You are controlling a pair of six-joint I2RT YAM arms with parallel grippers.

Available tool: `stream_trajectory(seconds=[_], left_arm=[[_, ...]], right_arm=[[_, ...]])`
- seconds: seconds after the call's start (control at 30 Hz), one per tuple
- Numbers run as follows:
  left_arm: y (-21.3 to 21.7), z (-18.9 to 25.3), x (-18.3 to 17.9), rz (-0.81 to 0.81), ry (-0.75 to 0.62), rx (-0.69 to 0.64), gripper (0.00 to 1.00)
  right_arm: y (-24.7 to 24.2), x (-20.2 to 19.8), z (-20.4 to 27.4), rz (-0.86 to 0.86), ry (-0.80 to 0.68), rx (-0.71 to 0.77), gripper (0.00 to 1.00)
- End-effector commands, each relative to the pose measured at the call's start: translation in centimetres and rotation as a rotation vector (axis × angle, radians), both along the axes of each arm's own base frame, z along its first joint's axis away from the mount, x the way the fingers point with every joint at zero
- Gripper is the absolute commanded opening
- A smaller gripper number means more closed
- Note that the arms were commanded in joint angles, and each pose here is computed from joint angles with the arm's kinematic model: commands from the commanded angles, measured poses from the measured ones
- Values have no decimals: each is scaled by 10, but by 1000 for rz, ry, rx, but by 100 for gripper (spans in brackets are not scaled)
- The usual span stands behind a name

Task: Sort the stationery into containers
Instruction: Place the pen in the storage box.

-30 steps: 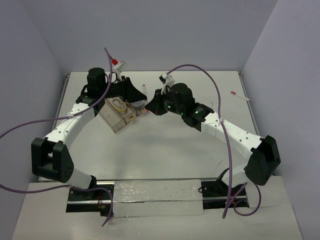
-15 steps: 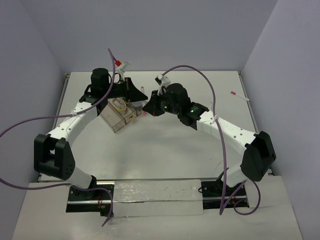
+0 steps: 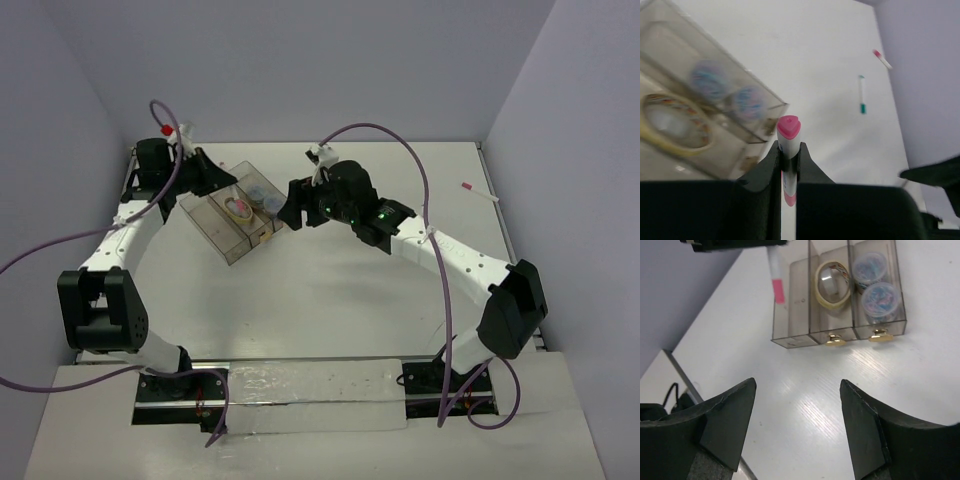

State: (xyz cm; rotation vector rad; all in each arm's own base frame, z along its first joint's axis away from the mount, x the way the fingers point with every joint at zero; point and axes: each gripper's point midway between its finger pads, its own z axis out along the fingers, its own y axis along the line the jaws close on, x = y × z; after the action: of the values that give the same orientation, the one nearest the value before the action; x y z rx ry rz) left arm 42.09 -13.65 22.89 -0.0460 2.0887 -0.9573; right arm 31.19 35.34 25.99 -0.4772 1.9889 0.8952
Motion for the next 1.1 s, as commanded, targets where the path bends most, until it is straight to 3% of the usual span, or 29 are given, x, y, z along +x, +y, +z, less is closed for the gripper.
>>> stream_trajectory(seconds=[0.0,0.23,0.53,0.63,0.83,1.0,1.07], left_arm=[[42,-27,6,203,81,80,0],[84,-76,15,403,270,102,0],[104,-111,12,497,357,178,7],[103,-117,14,489,374,176,16],[105,-128,19,499,415,187,43],[104,-130,22,481,434,197,60],[106,-121,25,485,413,206,62]], right_arm=[[-19,3,25,-49,-98,-30,75],[-37,2,17,-95,-105,-60,75],[-56,5,30,-126,-138,-71,75],[-61,5,32,-132,-140,-72,75],[-78,0,51,-151,-138,-26,77],[-99,3,78,-213,-172,-7,88],[-115,10,90,-285,-182,-25,92]])
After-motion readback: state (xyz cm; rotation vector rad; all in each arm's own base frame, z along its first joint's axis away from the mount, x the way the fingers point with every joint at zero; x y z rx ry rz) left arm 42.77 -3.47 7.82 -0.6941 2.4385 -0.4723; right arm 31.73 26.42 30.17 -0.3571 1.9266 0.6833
